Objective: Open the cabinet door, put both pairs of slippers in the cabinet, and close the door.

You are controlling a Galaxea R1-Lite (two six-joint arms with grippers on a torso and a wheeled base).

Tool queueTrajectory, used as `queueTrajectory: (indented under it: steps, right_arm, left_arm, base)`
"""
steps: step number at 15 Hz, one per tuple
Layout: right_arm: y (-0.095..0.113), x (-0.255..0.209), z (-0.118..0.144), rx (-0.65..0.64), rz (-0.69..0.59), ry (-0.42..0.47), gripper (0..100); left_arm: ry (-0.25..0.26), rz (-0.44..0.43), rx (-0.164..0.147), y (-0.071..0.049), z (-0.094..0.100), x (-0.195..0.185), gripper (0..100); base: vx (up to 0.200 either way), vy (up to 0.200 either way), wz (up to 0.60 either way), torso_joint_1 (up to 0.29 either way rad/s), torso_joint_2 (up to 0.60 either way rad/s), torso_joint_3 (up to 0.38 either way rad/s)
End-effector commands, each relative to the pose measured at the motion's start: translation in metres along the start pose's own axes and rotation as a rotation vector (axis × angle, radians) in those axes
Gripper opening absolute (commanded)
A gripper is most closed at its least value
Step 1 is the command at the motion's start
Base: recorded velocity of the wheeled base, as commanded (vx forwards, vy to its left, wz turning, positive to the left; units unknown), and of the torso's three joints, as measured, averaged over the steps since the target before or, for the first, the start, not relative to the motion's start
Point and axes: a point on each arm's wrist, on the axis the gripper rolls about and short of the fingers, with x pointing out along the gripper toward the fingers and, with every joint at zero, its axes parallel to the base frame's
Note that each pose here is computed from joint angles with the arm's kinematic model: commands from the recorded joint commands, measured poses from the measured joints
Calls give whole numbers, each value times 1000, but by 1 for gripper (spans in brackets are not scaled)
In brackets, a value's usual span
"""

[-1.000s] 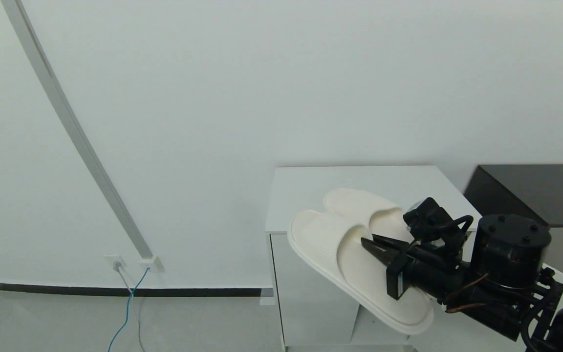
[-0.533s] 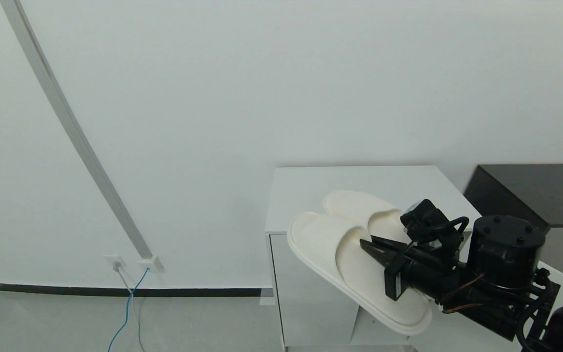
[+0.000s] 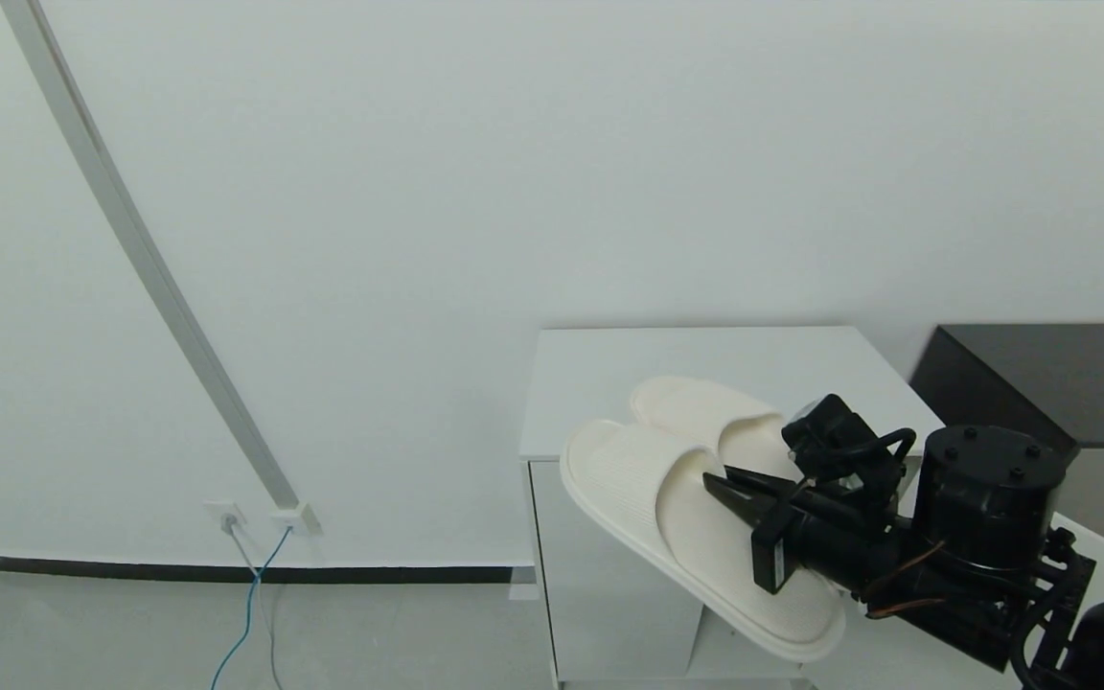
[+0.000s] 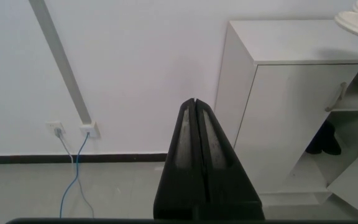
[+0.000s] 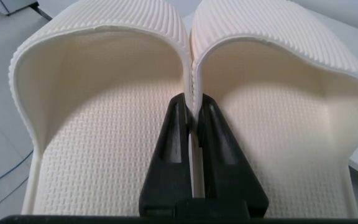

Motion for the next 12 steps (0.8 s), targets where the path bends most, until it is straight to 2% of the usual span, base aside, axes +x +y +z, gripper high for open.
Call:
queueTrajectory:
  steps: [1, 12]
  right_arm:
    - [0, 0, -1, -1, 1, 3, 0]
    - [1, -2, -5, -1, 9, 19, 0]
  left_arm:
    - [1, 1, 0, 0, 0, 0, 0]
    - [2, 1, -1, 0, 0, 0, 0]
  base:
    - [0, -200, 0, -12, -2, 7]
    - [0, -200, 0, 5, 2, 1]
